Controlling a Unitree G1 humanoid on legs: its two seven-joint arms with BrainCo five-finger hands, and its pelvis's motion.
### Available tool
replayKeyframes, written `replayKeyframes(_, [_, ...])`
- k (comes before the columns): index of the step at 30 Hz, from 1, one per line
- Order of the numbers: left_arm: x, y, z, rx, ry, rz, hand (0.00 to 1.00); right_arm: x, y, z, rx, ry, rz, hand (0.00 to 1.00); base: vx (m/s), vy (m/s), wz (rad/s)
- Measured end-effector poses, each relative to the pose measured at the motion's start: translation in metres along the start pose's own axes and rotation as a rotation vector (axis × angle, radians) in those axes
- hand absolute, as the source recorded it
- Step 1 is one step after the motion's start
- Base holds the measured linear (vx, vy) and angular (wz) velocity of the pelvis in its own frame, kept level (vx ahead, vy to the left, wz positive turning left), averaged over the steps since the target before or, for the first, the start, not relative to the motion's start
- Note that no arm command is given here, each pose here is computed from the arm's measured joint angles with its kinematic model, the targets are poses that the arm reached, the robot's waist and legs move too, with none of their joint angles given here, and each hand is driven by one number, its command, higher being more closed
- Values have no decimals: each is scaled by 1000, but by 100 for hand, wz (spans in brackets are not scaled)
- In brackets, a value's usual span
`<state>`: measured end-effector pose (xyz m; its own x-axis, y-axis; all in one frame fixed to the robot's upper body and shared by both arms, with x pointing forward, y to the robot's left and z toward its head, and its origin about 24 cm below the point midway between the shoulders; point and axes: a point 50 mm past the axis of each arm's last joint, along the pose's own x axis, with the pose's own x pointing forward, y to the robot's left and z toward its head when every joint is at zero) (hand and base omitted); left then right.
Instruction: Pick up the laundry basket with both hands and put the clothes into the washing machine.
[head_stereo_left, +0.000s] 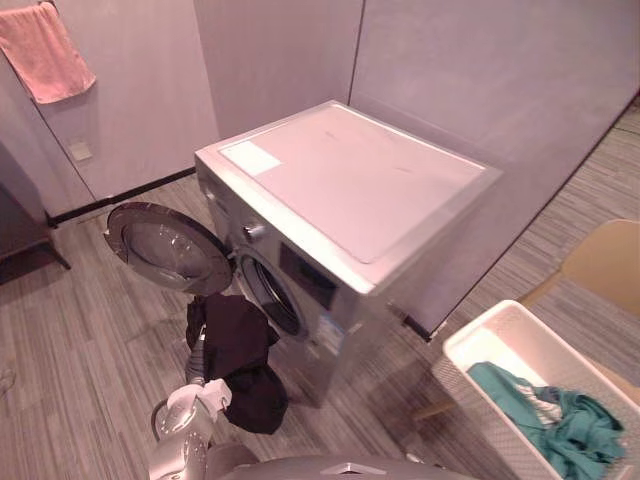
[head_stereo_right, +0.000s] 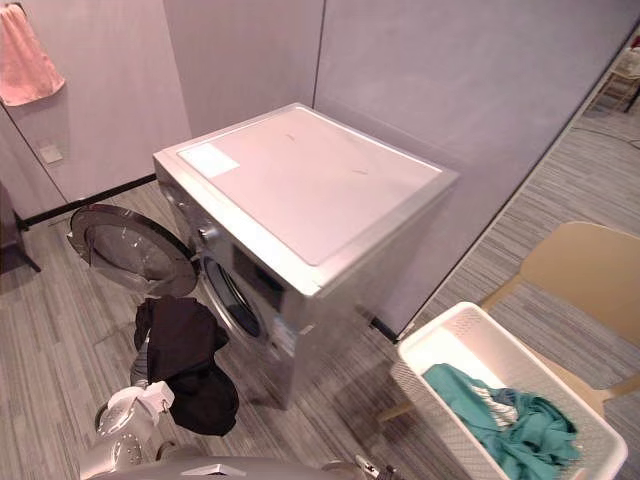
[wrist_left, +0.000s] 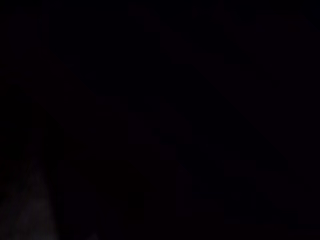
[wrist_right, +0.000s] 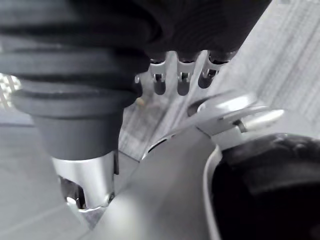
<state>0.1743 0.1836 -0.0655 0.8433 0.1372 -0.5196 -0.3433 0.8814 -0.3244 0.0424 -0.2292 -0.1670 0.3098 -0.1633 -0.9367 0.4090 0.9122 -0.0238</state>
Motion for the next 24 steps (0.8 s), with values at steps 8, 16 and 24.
replayKeyframes(8, [4, -20, 0, 155, 37, -145, 100, -2, -16, -3, 228, 1, -85, 0, 221, 398, -38])
replayKeyframes(16, [-2, 18, 0, 122, 26, 37, 100, -1, -7, 21, 147, -93, -19, 0, 105, 66, -109])
replayKeyframes(24, [16, -32, -3, 73, 37, -97, 100, -5, -5, 10, 145, -93, -1, 0, -29, -71, -22])
